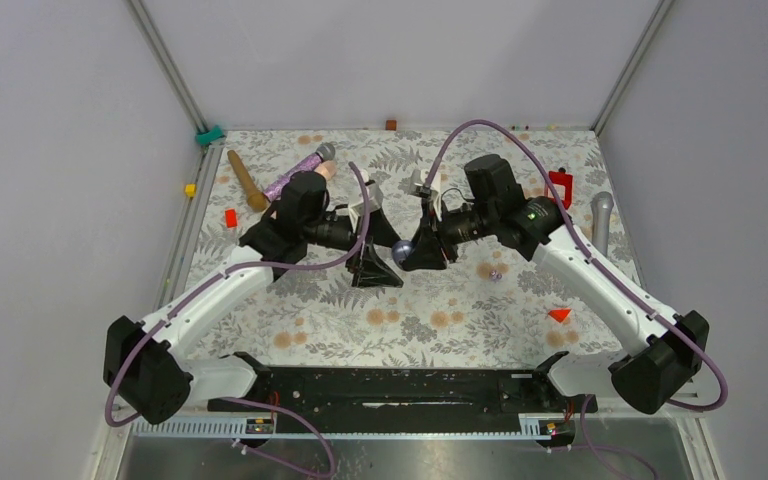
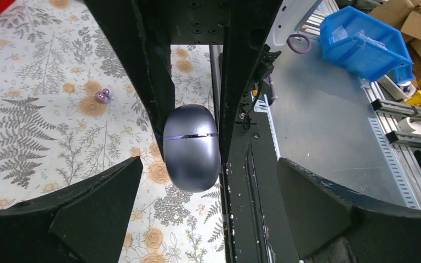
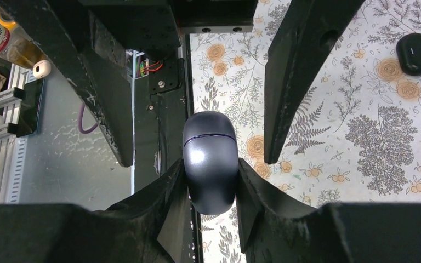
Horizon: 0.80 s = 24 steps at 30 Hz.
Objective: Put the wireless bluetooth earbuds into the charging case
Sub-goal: Adjust the charging case.
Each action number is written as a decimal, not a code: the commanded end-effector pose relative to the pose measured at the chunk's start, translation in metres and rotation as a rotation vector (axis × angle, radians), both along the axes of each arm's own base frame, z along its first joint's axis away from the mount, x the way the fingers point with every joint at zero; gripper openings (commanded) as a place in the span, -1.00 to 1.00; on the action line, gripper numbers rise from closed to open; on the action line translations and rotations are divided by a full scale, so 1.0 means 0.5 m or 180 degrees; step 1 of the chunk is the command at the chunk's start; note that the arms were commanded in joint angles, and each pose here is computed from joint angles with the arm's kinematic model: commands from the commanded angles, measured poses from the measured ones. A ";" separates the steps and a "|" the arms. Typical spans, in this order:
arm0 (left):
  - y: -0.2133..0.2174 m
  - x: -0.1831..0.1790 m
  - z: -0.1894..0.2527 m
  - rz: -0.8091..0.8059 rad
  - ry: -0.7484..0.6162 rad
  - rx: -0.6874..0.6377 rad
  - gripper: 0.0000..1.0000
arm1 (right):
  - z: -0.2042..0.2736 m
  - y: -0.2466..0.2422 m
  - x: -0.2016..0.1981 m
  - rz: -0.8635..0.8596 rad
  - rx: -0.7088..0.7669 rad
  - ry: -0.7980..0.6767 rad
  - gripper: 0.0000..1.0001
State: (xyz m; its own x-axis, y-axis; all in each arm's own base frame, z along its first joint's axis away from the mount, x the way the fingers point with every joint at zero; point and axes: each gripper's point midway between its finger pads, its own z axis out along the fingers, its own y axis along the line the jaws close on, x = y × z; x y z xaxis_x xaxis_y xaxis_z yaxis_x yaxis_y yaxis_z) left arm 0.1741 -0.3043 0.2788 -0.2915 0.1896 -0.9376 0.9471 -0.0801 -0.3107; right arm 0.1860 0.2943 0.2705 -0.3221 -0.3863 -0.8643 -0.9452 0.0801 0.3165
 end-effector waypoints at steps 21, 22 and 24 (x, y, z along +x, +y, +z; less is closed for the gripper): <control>-0.024 -0.031 -0.009 -0.0270 -0.0111 0.0025 0.26 | 0.000 0.012 0.004 0.0060 0.0061 -0.0004 -0.49; -0.025 -0.031 -0.011 -0.0275 -0.0103 0.0031 0.18 | -0.001 0.012 0.002 0.0071 0.0060 0.0010 -0.49; -0.026 -0.032 -0.012 -0.0280 -0.0099 0.0034 0.02 | -0.001 0.013 0.001 0.0085 0.0064 0.0021 -0.49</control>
